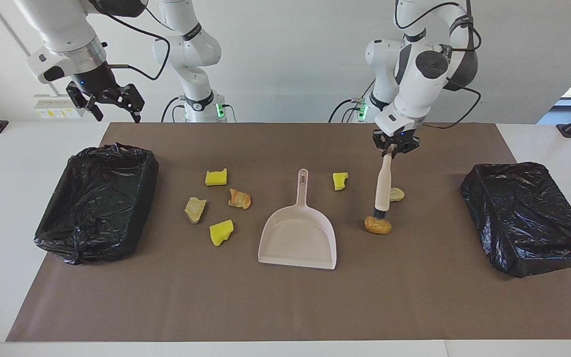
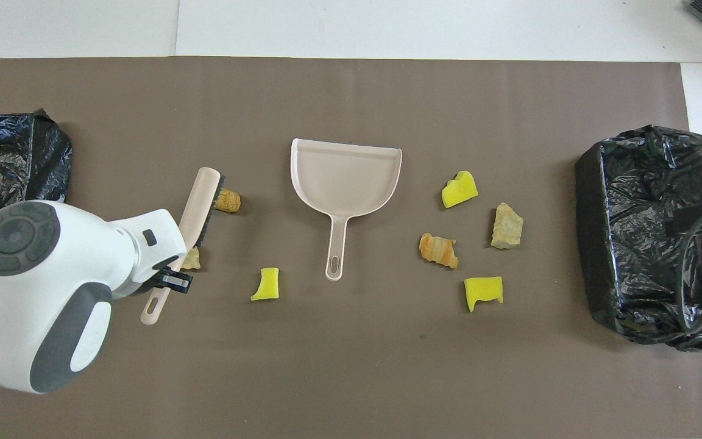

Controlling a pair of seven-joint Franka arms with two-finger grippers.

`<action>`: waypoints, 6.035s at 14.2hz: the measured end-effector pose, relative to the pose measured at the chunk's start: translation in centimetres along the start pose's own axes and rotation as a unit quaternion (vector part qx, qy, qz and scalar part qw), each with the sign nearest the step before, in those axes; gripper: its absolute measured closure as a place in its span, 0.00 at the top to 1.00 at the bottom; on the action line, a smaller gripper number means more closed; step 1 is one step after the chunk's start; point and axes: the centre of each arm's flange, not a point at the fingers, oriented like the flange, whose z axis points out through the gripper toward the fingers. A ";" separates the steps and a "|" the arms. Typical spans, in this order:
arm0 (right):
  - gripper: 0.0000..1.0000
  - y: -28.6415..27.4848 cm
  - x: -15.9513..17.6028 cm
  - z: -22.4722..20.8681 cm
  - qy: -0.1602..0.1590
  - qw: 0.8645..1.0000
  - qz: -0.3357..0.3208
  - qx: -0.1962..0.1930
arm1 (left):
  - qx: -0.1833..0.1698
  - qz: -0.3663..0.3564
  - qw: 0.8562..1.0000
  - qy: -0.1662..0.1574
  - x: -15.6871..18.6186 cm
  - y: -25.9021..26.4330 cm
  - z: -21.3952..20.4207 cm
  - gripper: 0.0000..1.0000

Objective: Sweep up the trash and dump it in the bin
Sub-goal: 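Lift the brush with the left gripper while the right gripper reaches the dustpan, then grasp the dustpan handle with the right gripper and drag it nearer, then lower the dustpan beside the debris while the left gripper positions the brush, then sweep the chunks and sponges into the dustpan with the left gripper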

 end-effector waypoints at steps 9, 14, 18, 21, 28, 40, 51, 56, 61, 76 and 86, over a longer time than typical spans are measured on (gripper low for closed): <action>1.00 -16.7 3.0 6.2 0.021 0.999 -0.009 0.027 | 0.064 0.221 0.973 0.026 8.3 -9.1 2.5 0.26; 1.00 -28.1 4.6 13.7 0.022 0.997 0.037 0.057 | 0.048 0.318 0.947 -0.011 7.0 -10.0 6.2 0.26; 1.00 -36.0 3.0 18.2 0.003 0.993 0.077 0.092 | 0.032 0.330 0.942 -0.050 3.6 -8.4 8.4 0.26; 1.00 -40.9 1.4 21.2 0.002 0.990 0.100 0.095 | 0.018 0.330 0.939 -0.094 0.9 -7.4 7.6 0.26; 1.00 -44.1 1.1 27.6 -0.007 0.992 0.095 0.078 | 0.038 0.259 0.961 -0.095 -1.6 -5.1 3.0 0.26; 0.63 -43.9 0.7 28.0 -0.020 0.995 0.076 0.064 | 0.051 -0.081 0.990 -0.105 -7.8 -11.0 5.6 0.26; 0.32 -42.1 1.6 27.1 -0.019 0.999 0.012 0.046 | 0.060 -0.099 0.988 -0.107 -7.5 -7.8 6.3 0.26; 0.32 -34.6 2.5 18.5 -0.034 0.993 -0.109 0.044 | 0.062 -0.092 0.988 -0.108 -6.5 -1.1 7.1 0.26; 0.32 -29.6 0.2 16.3 -0.072 0.949 -0.308 0.019 | 0.040 -0.103 0.988 -0.106 -6.3 5.5 7.5 0.26; 0.32 -29.7 -8.5 25.2 -0.070 0.767 -0.638 -0.008 | -0.029 -0.161 0.983 -0.078 -5.7 12.4 7.9 0.26; 0.32 -31.4 -10.2 27.3 -0.073 0.795 -0.602 -0.015 | -0.060 -0.142 0.984 -0.089 -7.6 22.5 7.9 0.26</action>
